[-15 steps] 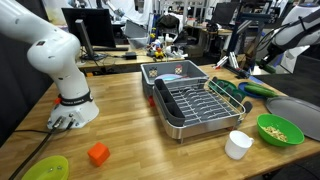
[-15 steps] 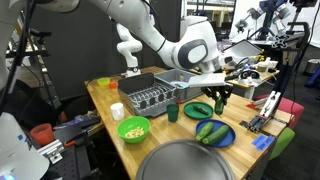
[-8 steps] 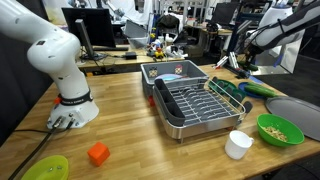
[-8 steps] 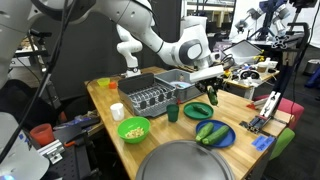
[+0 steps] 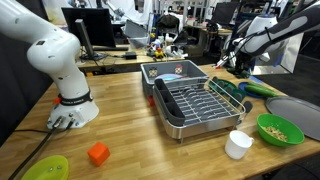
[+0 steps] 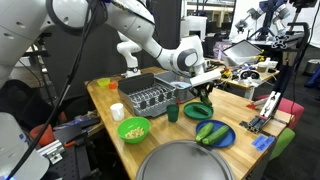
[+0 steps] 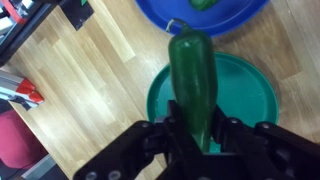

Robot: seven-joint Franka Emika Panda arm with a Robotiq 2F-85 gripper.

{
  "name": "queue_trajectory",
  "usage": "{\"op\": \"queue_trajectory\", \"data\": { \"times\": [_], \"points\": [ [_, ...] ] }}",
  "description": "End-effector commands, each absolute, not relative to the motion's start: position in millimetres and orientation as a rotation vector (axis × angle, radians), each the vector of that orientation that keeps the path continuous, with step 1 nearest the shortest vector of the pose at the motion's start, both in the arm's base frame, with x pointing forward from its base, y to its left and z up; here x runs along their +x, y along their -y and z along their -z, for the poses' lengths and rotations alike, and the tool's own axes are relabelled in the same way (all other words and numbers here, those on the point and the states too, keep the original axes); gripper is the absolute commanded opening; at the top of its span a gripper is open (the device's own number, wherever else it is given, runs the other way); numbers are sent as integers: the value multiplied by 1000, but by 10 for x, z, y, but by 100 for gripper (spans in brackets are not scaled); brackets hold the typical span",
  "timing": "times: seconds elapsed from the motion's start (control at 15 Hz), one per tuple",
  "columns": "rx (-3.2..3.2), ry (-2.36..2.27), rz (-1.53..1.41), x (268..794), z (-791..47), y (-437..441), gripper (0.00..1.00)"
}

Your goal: Pick the cucumber and put it on the green plate

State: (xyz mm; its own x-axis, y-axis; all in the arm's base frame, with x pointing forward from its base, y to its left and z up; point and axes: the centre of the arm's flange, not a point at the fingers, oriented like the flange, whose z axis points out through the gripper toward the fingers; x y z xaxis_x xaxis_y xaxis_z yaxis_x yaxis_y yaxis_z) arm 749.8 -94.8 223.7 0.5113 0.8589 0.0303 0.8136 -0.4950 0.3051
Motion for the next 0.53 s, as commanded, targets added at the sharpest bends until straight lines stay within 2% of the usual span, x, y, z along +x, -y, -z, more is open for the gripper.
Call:
{"op": "queue_trajectory", "data": {
  "times": [0.0, 0.13, 0.2, 0.47],
  "points": [
    [2500, -1418, -259, 7503, -2249, 959, 33],
    [2498, -1421, -258, 7506, -2256, 961, 33],
    [2498, -1421, -257, 7506, -2255, 960, 8],
    [2370, -1636, -159, 7553, -2214, 679, 8]
  ]
}}
